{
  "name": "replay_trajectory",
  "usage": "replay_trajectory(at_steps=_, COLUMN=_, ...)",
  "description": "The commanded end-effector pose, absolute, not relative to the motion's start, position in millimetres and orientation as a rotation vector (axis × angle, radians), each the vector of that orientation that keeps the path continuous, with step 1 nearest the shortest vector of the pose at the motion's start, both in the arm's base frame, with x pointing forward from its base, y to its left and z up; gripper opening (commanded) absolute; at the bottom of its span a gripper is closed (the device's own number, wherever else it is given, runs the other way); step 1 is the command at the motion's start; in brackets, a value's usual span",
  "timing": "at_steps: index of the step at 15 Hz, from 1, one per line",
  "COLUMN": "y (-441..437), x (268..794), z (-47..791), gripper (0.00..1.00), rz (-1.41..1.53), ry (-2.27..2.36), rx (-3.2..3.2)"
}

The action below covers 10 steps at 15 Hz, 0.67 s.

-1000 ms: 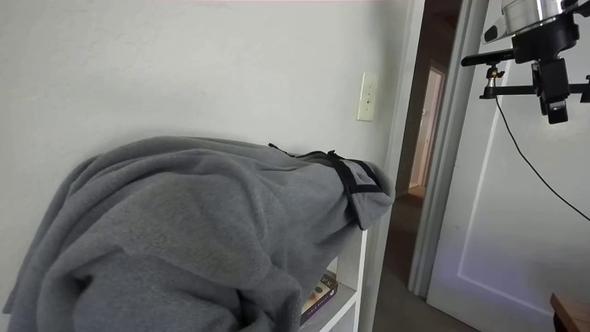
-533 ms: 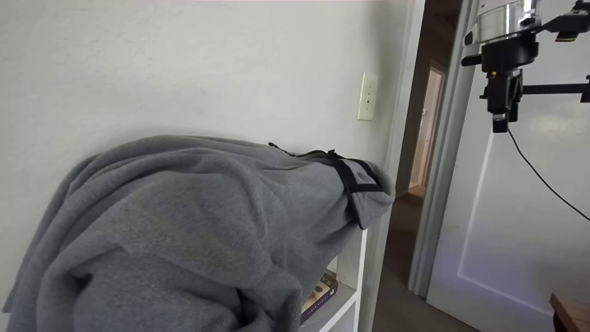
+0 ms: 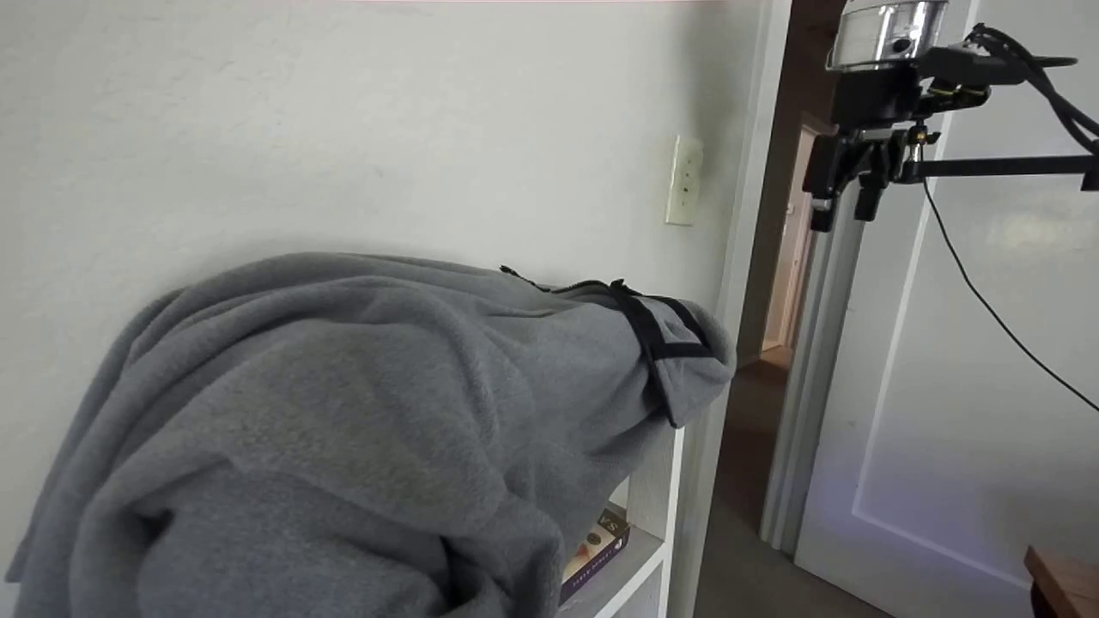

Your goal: Flip the light switch

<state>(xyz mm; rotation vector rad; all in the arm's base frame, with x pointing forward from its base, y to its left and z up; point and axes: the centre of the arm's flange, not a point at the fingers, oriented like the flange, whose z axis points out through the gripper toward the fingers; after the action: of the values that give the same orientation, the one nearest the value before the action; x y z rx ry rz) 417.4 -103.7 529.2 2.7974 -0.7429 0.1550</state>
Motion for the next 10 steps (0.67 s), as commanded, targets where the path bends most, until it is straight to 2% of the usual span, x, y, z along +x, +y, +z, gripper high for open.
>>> replay_trajectory(at_steps=1, y=-111.8, x=434.0, z=546.4, gripper=1.0, rz=0.383, ry=-0.792, rx=2.809)
replay_trajectory(at_steps=10, y=-119.8, x=445.1, z=540.7, gripper=1.0, rz=0.853, ry=-0.924, rx=2.899)
